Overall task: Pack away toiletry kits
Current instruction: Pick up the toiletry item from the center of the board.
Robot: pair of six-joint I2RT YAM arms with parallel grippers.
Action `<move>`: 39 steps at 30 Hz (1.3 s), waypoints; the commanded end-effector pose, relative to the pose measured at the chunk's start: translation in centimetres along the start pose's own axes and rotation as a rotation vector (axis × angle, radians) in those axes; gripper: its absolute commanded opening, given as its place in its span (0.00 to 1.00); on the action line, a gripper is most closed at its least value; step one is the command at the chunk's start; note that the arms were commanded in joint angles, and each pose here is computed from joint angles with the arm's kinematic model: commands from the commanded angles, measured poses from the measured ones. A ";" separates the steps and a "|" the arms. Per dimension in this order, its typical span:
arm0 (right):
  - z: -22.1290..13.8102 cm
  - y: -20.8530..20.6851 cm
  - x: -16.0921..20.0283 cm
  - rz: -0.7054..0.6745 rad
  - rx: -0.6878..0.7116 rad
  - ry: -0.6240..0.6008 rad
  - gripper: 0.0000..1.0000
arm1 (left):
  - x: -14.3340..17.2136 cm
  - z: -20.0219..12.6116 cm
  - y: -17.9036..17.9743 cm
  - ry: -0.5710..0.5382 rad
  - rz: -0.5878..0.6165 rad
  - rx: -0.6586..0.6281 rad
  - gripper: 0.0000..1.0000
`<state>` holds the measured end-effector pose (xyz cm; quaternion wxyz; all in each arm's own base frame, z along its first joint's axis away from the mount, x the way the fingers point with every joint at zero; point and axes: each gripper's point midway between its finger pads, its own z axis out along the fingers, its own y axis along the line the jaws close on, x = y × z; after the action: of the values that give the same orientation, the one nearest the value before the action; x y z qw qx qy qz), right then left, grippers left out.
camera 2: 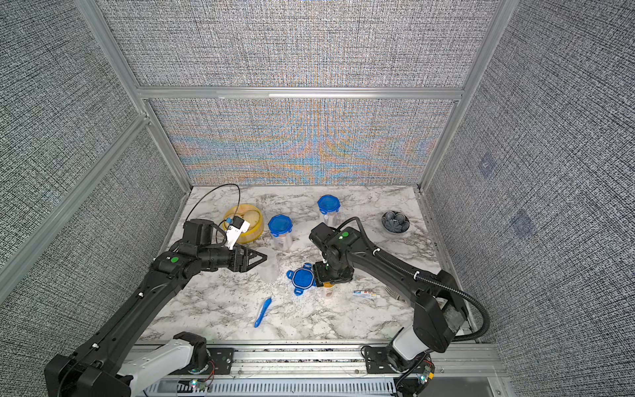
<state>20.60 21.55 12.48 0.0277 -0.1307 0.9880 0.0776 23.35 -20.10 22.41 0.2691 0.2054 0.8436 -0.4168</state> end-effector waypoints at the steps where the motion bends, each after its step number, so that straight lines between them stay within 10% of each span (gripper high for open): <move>1: 0.3 -0.7 -0.2 -0.002 0.052 -0.013 0.71 | -0.2 -0.1 0.1 -0.005 0.006 -0.007 0.68; 29: 1.8 -1.1 -0.2 -0.049 0.078 -0.004 0.40 | 0.3 0.2 0.9 0.021 -0.017 -0.041 0.66; 39: -4.3 1.0 -2.0 -0.123 0.043 -0.097 0.36 | 0.3 -0.4 1.9 0.030 0.002 -0.128 0.65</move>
<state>22.49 22.48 15.44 0.0837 -0.1680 0.9801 0.0649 23.87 -19.40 21.55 0.2632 0.1942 0.8620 -0.3873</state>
